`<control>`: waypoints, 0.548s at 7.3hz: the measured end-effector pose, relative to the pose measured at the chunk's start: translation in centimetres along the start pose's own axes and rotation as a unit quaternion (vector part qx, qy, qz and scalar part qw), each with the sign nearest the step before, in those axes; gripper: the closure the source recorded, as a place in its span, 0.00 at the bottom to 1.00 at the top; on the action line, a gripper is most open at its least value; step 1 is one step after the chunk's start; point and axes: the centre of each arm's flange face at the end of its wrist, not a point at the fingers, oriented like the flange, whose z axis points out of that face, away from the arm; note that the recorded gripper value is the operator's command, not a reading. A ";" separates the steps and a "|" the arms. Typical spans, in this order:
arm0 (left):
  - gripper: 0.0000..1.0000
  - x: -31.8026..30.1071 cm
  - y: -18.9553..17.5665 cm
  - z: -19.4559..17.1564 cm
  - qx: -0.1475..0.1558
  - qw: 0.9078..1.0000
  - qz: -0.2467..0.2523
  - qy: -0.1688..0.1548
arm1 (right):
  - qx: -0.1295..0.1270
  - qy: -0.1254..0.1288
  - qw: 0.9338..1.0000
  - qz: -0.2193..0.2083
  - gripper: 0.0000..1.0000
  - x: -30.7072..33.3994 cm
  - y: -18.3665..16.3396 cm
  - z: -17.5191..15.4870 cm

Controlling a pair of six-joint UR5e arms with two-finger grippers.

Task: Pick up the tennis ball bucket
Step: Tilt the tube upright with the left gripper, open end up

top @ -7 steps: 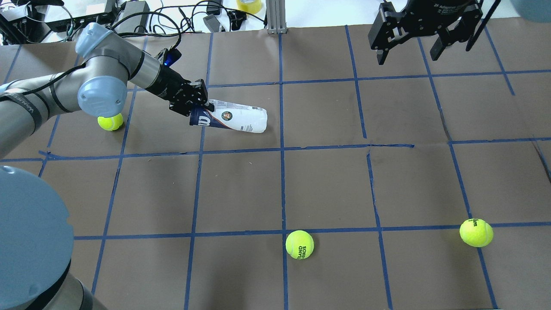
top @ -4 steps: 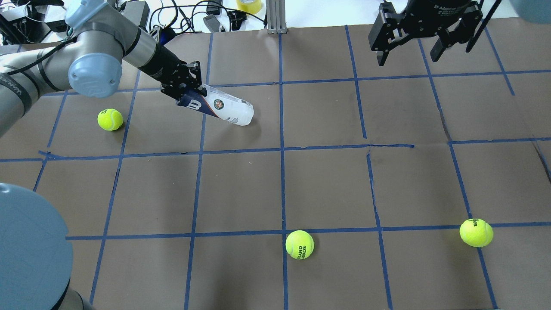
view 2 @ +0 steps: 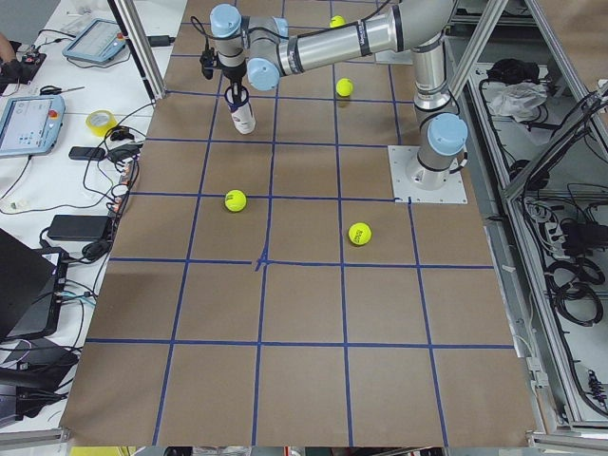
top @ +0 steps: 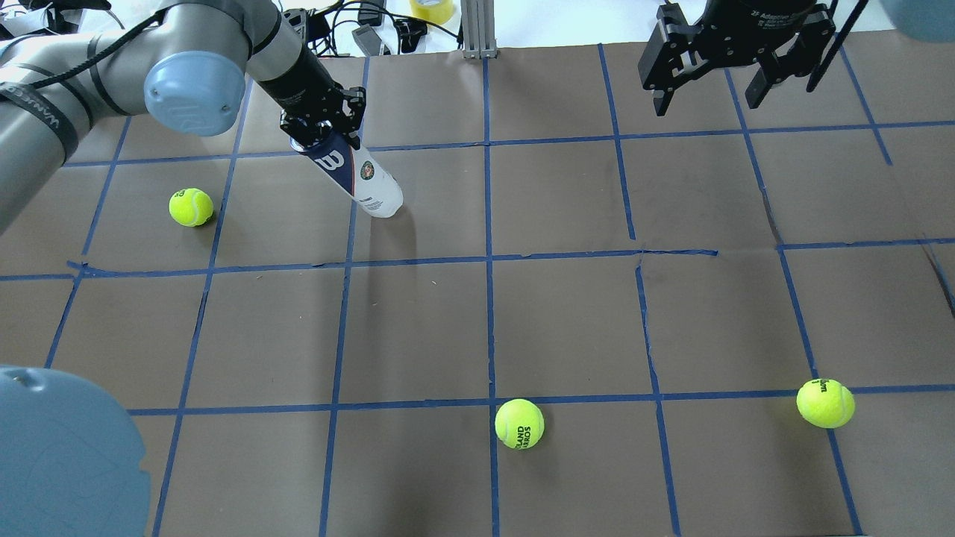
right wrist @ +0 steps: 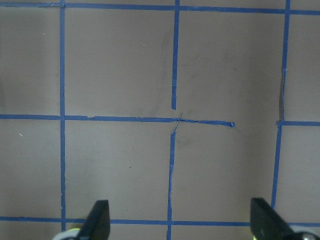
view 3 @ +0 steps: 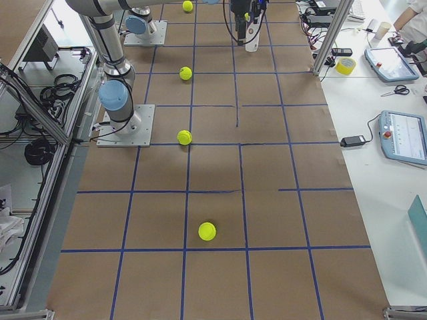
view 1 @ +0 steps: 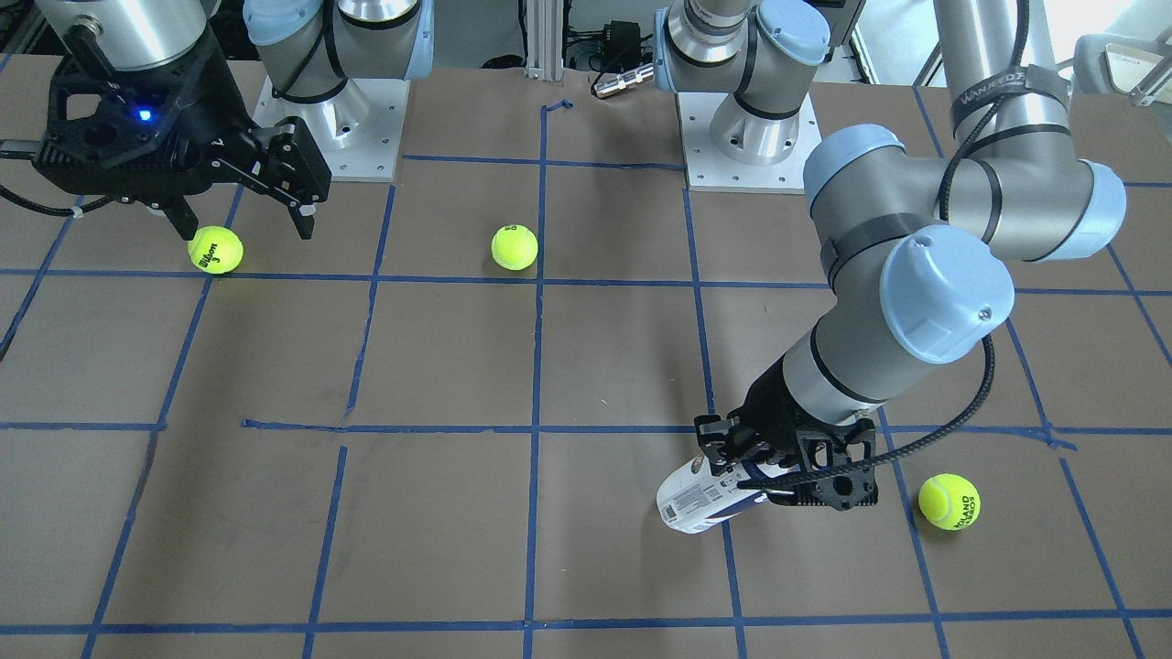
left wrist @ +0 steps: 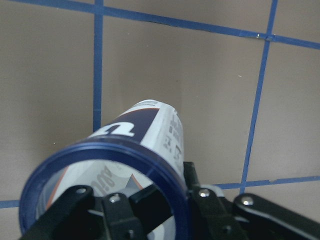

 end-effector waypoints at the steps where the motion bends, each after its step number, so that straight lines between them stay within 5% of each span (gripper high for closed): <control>1: 1.00 1.4 0.0 -0.4 0.002 1.000 0.013 -0.019 | 0.000 0.000 1.000 0.000 0.00 0.0 0.0 0.0; 4: 1.00 4.8 0.4 0.8 0.007 0.999 0.035 -0.034 | 0.000 0.000 1.000 0.000 0.00 0.0 0.0 -0.1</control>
